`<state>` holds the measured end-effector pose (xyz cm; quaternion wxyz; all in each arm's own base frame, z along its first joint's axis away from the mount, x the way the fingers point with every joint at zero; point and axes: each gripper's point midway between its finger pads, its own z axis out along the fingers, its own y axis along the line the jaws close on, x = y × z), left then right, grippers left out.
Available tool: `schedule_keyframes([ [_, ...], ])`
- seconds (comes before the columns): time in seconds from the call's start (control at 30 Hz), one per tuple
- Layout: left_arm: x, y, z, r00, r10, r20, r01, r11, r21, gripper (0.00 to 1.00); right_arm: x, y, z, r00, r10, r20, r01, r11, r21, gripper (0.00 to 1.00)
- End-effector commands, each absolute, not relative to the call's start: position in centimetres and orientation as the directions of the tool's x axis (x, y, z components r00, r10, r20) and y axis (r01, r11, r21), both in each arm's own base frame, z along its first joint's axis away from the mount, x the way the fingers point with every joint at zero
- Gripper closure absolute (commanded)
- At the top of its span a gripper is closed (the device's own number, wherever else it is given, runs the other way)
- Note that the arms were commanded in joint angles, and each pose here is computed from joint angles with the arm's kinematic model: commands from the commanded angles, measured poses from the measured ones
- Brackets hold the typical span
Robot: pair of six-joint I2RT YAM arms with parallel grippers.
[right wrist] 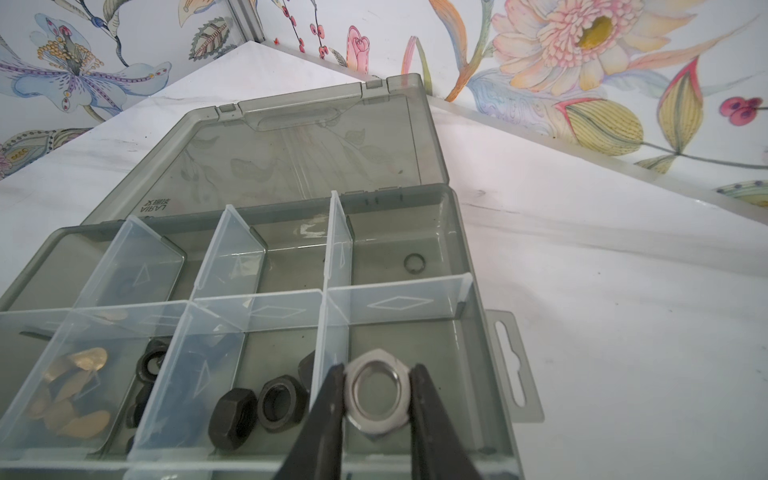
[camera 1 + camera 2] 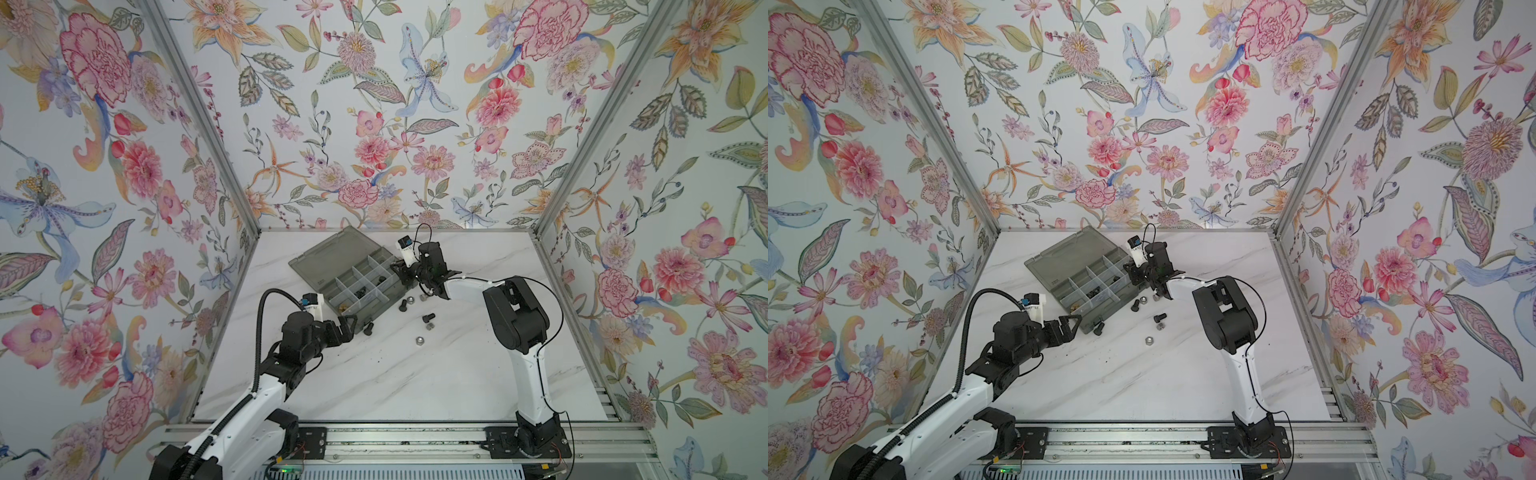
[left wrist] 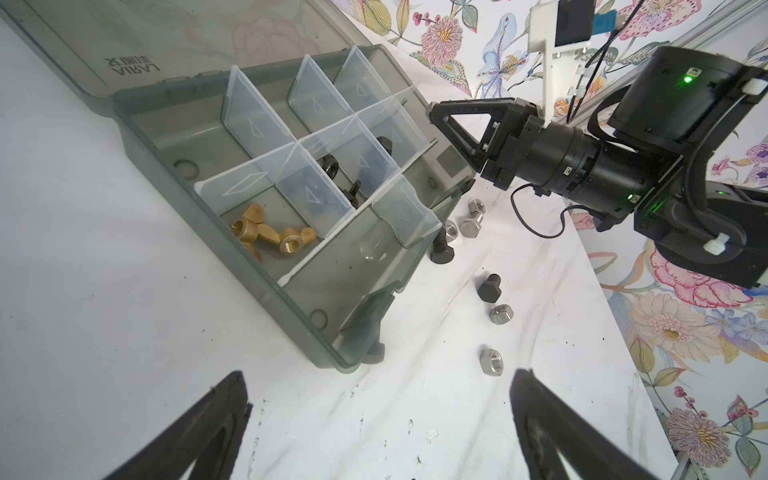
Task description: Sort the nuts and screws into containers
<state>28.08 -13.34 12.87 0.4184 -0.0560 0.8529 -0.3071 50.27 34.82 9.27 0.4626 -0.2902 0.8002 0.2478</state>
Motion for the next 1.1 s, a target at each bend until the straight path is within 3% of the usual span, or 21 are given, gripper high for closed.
schedule_keyframes([
  [0.0,27.9,-13.3,12.7,-0.647,-0.363,-0.67,0.163,0.794,-0.586,0.01,50.3,35.2,9.0,-0.417,-0.237,-0.878,-0.689,0.712,0.135,0.73],
  [0.17,27.9,-13.3,12.7,-0.646,-0.363,-0.672,0.164,0.793,-0.587,0.01,50.4,35.2,9.3,-0.415,-0.237,-0.878,-0.69,0.712,0.133,0.59],
  [0.43,27.9,-13.4,12.6,-0.648,-0.362,-0.669,0.165,0.792,-0.588,0.01,48.9,34.9,13.9,-0.365,-0.205,-0.908,-0.713,0.689,0.132,0.55],
  [0.7,28.2,-13.4,12.7,-0.644,-0.368,-0.671,0.162,0.791,-0.59,0.0,43.3,33.0,18.4,-0.391,-0.163,-0.906,-0.716,0.673,0.188,0.47],
  [1.07,28.8,-13.4,13.6,-0.633,-0.372,-0.679,0.16,0.795,-0.585,0.0,34.4,30.8,15.1,-0.479,-0.275,-0.834,-0.681,0.716,0.155,0.41],
])
